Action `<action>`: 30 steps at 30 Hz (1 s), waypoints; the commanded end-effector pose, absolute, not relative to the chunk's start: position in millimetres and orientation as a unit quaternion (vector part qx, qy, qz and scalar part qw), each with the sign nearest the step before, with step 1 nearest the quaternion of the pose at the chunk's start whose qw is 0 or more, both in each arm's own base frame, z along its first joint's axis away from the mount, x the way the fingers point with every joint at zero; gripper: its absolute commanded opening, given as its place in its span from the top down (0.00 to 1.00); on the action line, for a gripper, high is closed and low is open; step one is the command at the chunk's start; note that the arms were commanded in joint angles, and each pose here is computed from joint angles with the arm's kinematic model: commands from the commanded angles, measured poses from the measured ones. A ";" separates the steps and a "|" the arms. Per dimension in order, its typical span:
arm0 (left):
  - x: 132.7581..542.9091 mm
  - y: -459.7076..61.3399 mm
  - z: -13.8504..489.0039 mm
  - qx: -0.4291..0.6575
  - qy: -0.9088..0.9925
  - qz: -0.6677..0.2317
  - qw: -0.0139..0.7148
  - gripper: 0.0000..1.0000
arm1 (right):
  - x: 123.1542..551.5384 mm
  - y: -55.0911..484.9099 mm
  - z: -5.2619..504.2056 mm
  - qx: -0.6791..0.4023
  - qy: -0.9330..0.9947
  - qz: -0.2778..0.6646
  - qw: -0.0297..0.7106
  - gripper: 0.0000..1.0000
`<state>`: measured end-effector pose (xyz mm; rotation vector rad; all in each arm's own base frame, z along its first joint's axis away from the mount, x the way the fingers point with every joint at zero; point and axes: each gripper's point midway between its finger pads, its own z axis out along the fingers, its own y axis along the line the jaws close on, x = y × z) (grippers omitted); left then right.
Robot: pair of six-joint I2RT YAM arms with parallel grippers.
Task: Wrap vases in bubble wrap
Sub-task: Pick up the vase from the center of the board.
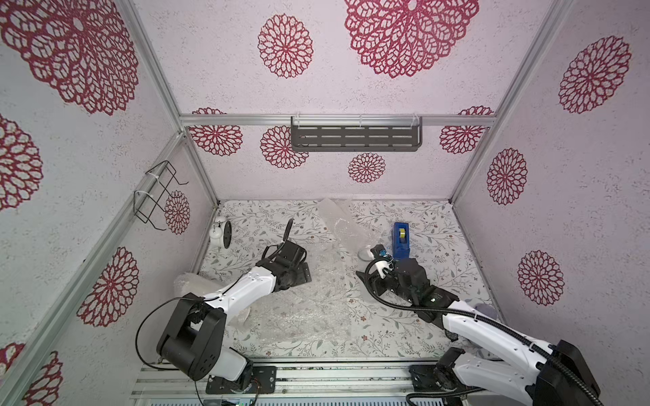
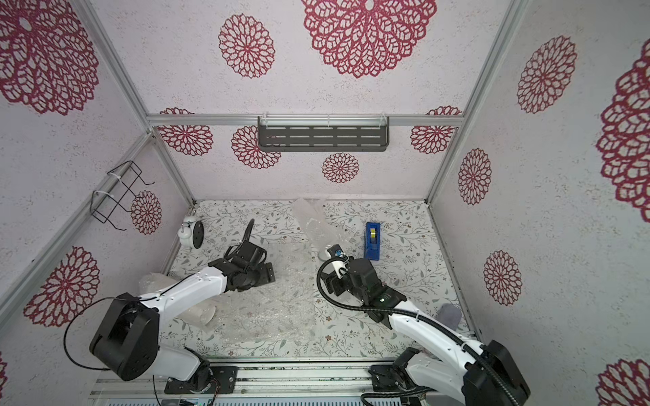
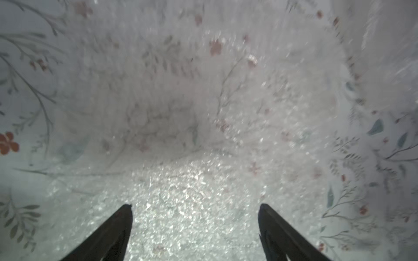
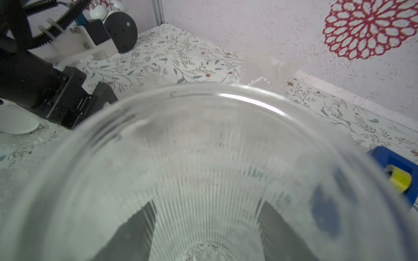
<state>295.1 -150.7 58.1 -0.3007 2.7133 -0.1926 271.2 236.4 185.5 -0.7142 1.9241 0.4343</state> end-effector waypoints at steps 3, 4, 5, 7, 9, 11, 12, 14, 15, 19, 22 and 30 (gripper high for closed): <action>284.9 -190.6 44.3 -0.069 0.978 -0.074 0.181 0.11 | 279.5 238.8 228.2 -0.262 0.768 0.191 0.553 0.36; 285.0 -196.0 41.2 -0.068 0.978 -0.072 0.181 0.11 | 279.6 237.6 229.5 -0.260 0.768 0.189 0.554 0.36; 285.2 -200.4 39.2 -0.070 0.978 -0.071 0.181 0.11 | 279.4 236.5 230.1 -0.259 0.768 0.187 0.556 0.37; 287.4 -209.8 34.8 -0.079 0.979 -0.069 0.176 0.10 | 279.0 234.5 231.5 -0.257 0.768 0.184 0.557 0.37; 292.7 -210.0 29.4 -0.099 0.978 -0.052 0.174 0.09 | 278.8 233.3 232.0 -0.256 0.770 0.182 0.555 0.36; 301.3 -215.3 26.5 -0.121 0.975 -0.055 0.179 0.09 | 279.1 232.0 231.8 -0.258 0.772 0.177 0.553 0.37; 306.8 -217.3 26.0 -0.132 0.973 -0.055 0.183 0.08 | 279.2 231.6 232.1 -0.258 0.773 0.175 0.552 0.36; 319.5 -220.7 25.0 -0.151 0.969 -0.053 0.190 0.08 | 279.4 229.3 233.0 -0.260 0.774 0.167 0.552 0.36; 327.5 -221.6 24.0 -0.160 0.966 -0.050 0.196 0.07 | 279.8 228.1 233.1 -0.262 0.775 0.161 0.552 0.36; 356.9 -216.4 9.9 -0.208 0.957 -0.056 0.196 0.07 | 281.8 225.6 235.2 -0.267 0.777 0.145 0.551 0.36; 374.0 -208.7 -2.9 -0.242 0.950 -0.061 0.189 0.07 | 282.5 227.1 236.5 -0.269 0.777 0.146 0.550 0.36; 392.1 -216.8 39.0 -0.251 0.935 -0.119 0.220 0.07 | 285.4 233.0 234.1 -0.285 0.776 0.140 0.545 0.36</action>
